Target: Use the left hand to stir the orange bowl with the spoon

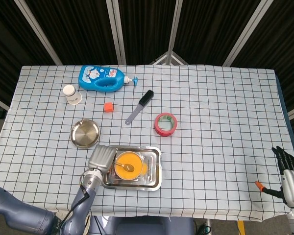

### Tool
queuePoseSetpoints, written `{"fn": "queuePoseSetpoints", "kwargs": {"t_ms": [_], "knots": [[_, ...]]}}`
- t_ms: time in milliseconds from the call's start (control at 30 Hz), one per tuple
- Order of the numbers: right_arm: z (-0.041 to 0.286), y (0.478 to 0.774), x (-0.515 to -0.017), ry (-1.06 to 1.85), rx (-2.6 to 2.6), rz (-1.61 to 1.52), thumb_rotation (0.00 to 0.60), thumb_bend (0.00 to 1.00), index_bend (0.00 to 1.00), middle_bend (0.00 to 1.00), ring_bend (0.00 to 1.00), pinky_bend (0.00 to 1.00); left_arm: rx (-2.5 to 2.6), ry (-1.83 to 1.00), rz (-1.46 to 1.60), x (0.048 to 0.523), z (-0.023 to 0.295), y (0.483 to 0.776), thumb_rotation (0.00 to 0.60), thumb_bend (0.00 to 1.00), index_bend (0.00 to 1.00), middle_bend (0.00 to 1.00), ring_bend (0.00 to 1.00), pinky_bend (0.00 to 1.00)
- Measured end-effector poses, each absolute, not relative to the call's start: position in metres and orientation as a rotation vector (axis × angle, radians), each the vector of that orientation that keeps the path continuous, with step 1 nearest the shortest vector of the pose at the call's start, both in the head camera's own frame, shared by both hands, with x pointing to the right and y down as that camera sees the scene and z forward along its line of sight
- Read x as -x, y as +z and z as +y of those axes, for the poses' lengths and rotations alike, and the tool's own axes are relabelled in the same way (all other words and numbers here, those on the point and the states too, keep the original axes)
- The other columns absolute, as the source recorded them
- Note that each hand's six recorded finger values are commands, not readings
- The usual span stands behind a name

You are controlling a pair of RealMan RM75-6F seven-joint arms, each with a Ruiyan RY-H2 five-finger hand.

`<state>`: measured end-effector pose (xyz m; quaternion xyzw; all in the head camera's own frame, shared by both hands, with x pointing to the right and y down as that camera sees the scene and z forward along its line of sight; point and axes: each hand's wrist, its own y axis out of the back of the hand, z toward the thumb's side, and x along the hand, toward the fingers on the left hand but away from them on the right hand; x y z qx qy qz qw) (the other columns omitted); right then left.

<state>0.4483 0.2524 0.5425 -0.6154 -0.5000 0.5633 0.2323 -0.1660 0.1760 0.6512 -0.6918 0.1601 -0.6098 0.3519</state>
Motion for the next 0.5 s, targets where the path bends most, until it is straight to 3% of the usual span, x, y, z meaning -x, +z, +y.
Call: {"fn": "queuePoseSetpoints", "kwargs": {"t_ms": [233,500], "knots": [[0.253,0.543,-0.448,1.549,1.692,-1.373,0.600,0.20,0.00,0.00,0.00,0.00,1.738,-1.513,0.439,0.168,0.168,0.641,0.600,0.62,0.80,1.00,1.00,1.00],[0.253,0.543,-0.448,1.553,1.692,-1.373,0.600,0.20,0.00,0.00,0.00,0.00,1.588,-1.365,0.430,0.171,0.155,0.629,0.600,0.62,0.83,1.00,1.00,1.00]]}}
